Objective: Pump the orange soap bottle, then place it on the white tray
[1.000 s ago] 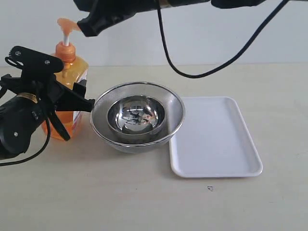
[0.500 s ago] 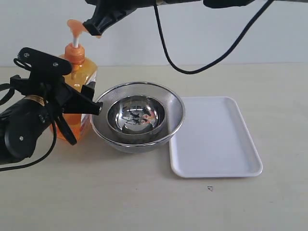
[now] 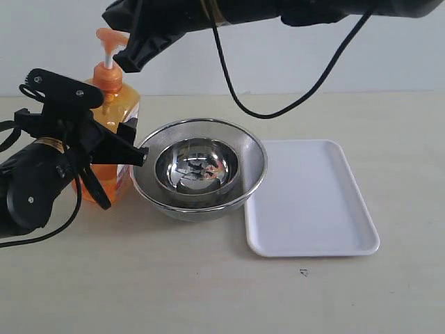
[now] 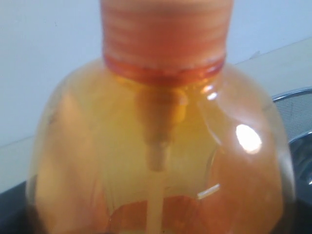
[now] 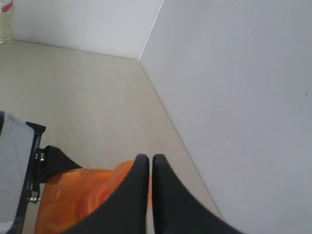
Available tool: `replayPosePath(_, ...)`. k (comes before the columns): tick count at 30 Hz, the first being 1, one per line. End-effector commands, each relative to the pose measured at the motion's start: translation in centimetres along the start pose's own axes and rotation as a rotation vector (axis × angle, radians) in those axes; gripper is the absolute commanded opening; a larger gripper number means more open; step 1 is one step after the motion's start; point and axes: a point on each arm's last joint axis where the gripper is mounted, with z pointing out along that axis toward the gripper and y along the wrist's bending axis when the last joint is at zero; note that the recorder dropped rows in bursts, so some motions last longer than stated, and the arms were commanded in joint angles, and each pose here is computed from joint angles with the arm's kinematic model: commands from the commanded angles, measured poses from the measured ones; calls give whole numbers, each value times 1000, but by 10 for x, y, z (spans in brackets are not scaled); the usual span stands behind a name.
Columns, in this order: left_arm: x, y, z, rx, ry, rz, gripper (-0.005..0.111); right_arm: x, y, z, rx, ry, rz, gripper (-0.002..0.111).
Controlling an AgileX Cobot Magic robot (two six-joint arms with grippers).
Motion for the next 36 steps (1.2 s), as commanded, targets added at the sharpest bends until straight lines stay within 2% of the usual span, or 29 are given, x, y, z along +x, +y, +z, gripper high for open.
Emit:
replayPosePath(1, -7, 1, 1, -17, -44, -4, 5, -10, -4, -2, 15, -24, -16, 0)
replayPosePath(6, -14, -1, 7, -17, -63, -12, 5, -9, -4, -2, 17, -24, -16, 0)
replayPosePath(24, -13, -4, 13, -22, -65, 16, 5, -9, -5, -2, 32, -19, -27, 0)
replayPosePath(36, -13, -4, 13, -22, -67, 16, 5, 14, 0, 15, -10, 22, 7, 0)
